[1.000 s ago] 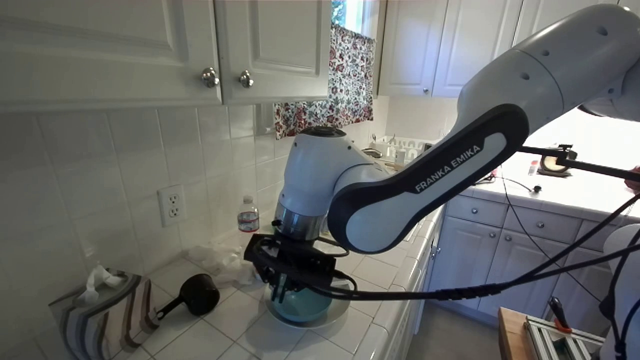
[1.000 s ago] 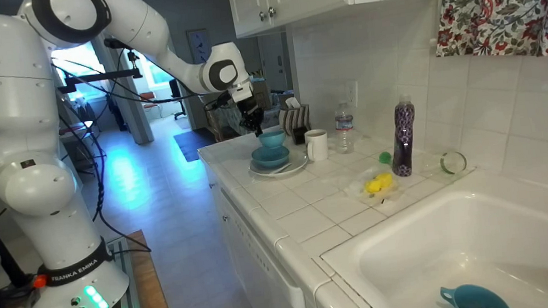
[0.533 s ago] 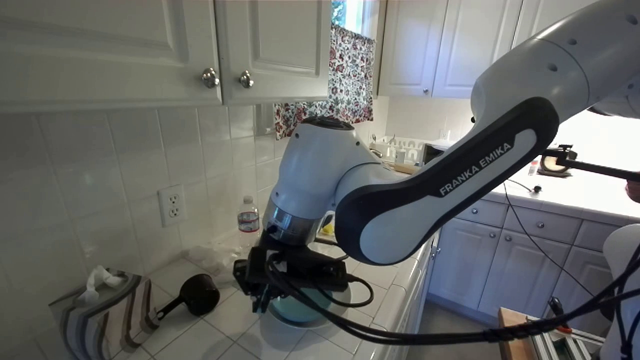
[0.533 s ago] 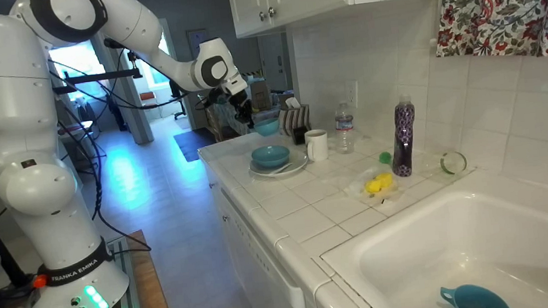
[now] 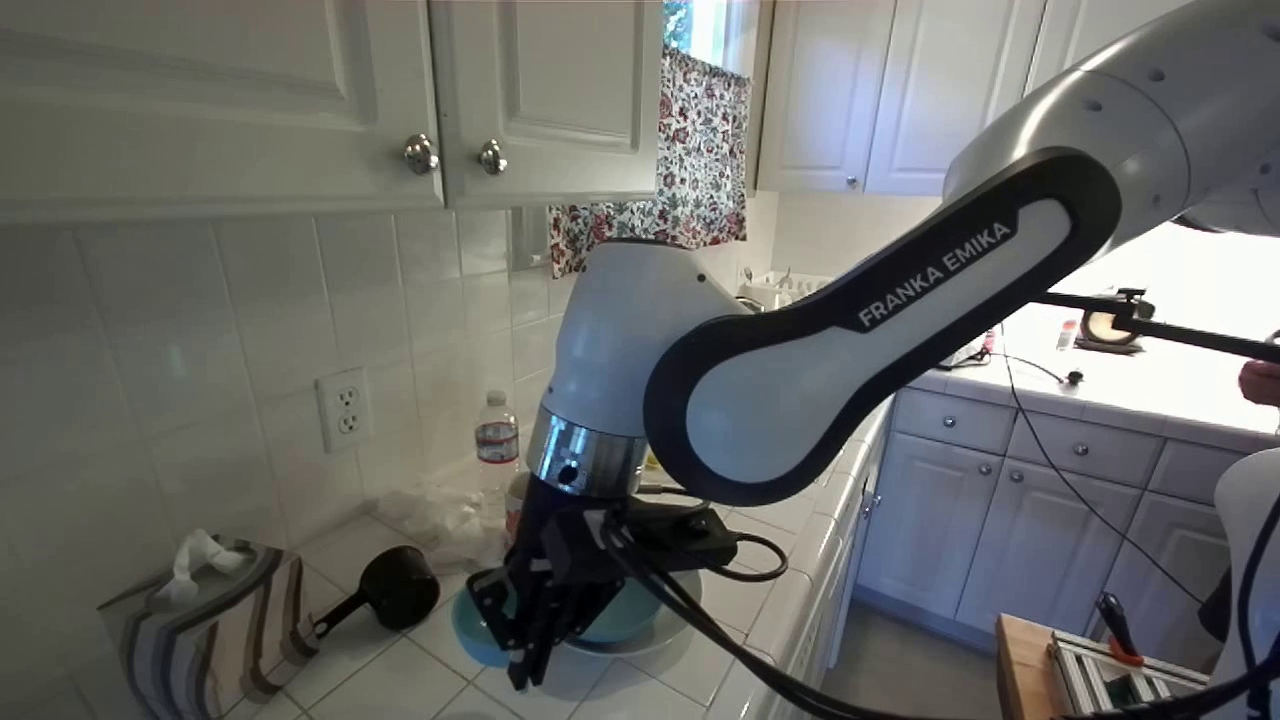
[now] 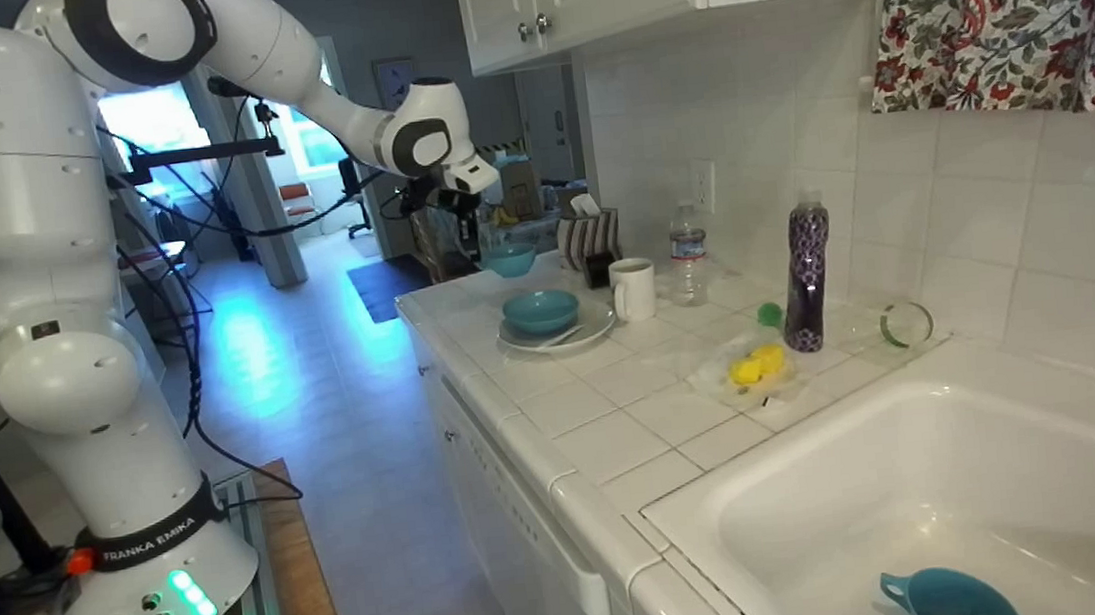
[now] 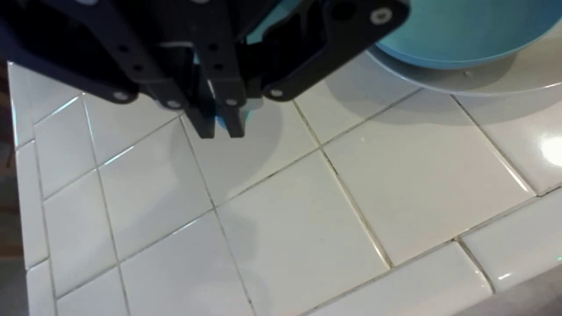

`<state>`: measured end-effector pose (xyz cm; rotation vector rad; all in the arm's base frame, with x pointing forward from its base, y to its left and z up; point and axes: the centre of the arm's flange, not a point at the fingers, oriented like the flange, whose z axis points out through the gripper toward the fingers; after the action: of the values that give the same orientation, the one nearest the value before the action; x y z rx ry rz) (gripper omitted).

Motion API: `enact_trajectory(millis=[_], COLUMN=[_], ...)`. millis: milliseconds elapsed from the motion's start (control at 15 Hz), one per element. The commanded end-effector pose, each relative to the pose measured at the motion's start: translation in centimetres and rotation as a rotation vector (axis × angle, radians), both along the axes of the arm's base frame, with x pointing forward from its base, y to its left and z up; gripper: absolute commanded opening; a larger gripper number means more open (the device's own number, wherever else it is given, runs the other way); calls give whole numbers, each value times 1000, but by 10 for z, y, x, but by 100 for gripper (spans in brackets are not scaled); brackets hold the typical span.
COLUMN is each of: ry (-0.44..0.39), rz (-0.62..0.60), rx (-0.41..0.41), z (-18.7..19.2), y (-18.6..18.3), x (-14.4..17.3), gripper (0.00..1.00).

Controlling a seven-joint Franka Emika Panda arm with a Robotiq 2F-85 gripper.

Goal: Remove the blue cup from the blue bowl and put it on the counter

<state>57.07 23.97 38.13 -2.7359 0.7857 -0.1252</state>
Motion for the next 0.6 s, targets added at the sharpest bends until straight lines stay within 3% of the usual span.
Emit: enact_trajectory(millis=[0, 133, 200, 400, 467, 533], ry=[59, 46, 50, 52, 52, 68], rz=[35, 18, 13, 16, 18, 10], rx=[-7, -23, -26, -27, -27, -58], z=[-3, -8, -9, -10, -10, -13], y=[-17, -16, -20, -18, -17, -17], x=[8, 2, 3, 2, 2, 4], gripper=[3, 3, 11, 11, 3, 3])
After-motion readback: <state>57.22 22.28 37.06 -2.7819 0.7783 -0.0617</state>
